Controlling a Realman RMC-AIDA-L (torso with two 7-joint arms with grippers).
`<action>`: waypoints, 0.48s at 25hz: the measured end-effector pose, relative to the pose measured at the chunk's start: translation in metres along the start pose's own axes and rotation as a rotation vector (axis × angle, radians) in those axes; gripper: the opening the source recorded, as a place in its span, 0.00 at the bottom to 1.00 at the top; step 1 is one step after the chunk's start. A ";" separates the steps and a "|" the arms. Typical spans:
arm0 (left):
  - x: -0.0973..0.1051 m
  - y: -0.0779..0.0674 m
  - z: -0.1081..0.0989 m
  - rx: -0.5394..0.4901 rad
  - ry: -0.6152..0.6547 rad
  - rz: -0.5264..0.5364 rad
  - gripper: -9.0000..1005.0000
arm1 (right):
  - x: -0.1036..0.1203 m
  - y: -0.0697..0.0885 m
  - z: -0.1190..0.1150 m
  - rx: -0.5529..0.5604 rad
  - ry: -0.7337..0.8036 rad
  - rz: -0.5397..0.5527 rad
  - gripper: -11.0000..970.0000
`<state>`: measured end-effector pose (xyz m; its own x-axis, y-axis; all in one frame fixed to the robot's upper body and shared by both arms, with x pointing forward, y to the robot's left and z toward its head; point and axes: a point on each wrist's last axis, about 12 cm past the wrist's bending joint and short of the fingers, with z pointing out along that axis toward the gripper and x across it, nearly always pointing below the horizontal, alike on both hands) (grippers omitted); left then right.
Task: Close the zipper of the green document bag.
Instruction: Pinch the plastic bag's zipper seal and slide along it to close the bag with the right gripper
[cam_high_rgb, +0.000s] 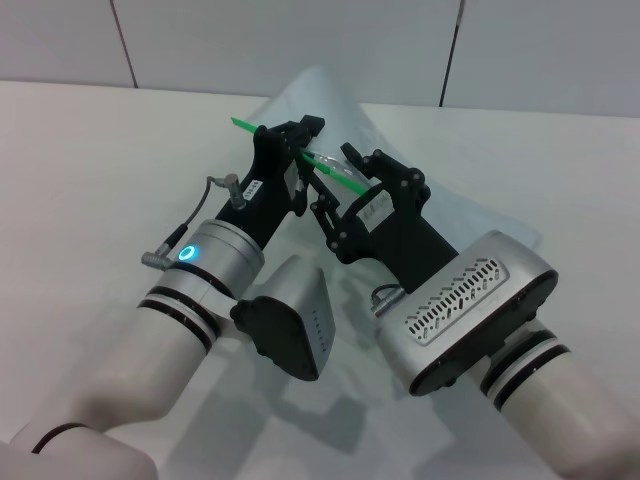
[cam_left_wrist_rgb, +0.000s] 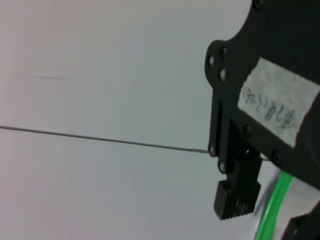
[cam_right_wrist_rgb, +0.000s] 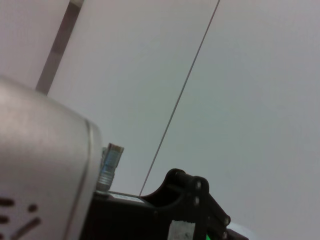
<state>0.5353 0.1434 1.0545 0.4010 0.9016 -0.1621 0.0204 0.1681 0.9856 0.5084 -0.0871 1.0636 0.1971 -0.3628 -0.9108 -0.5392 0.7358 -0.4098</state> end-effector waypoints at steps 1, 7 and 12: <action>0.000 0.000 0.000 0.000 0.000 0.001 0.07 | 0.000 0.000 0.000 0.000 0.000 0.000 0.43; 0.000 0.000 0.000 0.000 -0.003 0.003 0.07 | 0.000 0.000 0.000 -0.003 0.001 -0.001 0.42; -0.001 0.000 0.000 -0.001 -0.010 0.008 0.07 | -0.001 0.001 0.000 -0.009 -0.007 -0.005 0.42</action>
<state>0.5348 0.1423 1.0547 0.4105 0.8988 -0.1536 0.0166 0.1611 0.9868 0.5077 -0.0853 1.0642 0.2054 -0.3628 -0.9089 -0.5454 0.7288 -0.4141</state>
